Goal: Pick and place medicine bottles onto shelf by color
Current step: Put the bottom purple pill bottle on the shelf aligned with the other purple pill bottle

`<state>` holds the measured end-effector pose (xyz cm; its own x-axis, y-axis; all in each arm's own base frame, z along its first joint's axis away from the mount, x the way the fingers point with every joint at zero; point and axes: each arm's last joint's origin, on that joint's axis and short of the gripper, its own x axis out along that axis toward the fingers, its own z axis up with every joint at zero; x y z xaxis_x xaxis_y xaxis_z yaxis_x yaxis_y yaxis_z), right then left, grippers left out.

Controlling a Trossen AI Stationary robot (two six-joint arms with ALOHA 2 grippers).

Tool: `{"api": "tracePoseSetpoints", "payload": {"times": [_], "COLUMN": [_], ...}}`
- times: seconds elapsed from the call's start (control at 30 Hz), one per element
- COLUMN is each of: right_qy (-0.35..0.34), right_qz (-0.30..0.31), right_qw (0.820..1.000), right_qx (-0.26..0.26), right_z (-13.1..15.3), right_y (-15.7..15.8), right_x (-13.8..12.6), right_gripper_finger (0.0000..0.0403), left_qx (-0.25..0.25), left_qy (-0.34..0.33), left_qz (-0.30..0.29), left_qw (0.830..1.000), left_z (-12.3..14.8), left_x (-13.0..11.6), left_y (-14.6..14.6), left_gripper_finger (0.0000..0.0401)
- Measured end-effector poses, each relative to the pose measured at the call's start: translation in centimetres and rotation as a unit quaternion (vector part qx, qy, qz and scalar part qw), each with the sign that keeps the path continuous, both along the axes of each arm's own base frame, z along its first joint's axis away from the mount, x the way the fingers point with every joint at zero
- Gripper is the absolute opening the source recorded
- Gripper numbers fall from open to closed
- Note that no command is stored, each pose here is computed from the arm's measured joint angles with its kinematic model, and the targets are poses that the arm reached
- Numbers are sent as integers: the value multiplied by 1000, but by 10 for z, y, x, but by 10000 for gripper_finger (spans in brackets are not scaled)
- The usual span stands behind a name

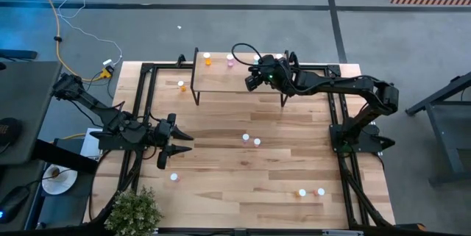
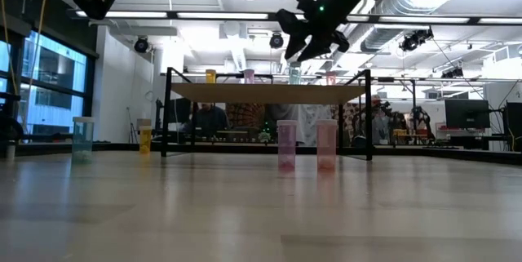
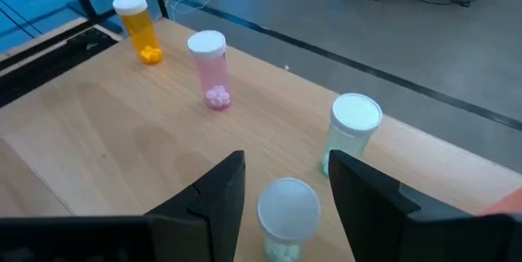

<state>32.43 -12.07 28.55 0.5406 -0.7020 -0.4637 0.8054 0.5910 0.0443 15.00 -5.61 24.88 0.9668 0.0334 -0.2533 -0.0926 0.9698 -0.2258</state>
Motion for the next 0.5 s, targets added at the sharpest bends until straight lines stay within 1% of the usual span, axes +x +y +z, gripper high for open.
{"api": "tracePoseSetpoints", "payload": {"times": [0.17, 0.33, 0.5], "right_qy": [-2, -26, -46], "right_qz": [-7, -11, 4], "right_qw": [1000, 999, 998], "right_qx": [-19, -32, -41], "right_z": [6, 24, 43], "right_y": [0, 3, 11], "right_x": [-3, -13, -26], "right_gripper_finger": [170, 170, 170], "left_qx": [0, 4, 9], "left_qy": [0, 0, 1], "left_qz": [0, -1, -2], "left_qw": [1000, 1000, 1000], "left_z": [0, 0, 0], "left_x": [0, 0, 0], "left_y": [0, 0, 0], "left_gripper_finger": [165, 165, 165]}}
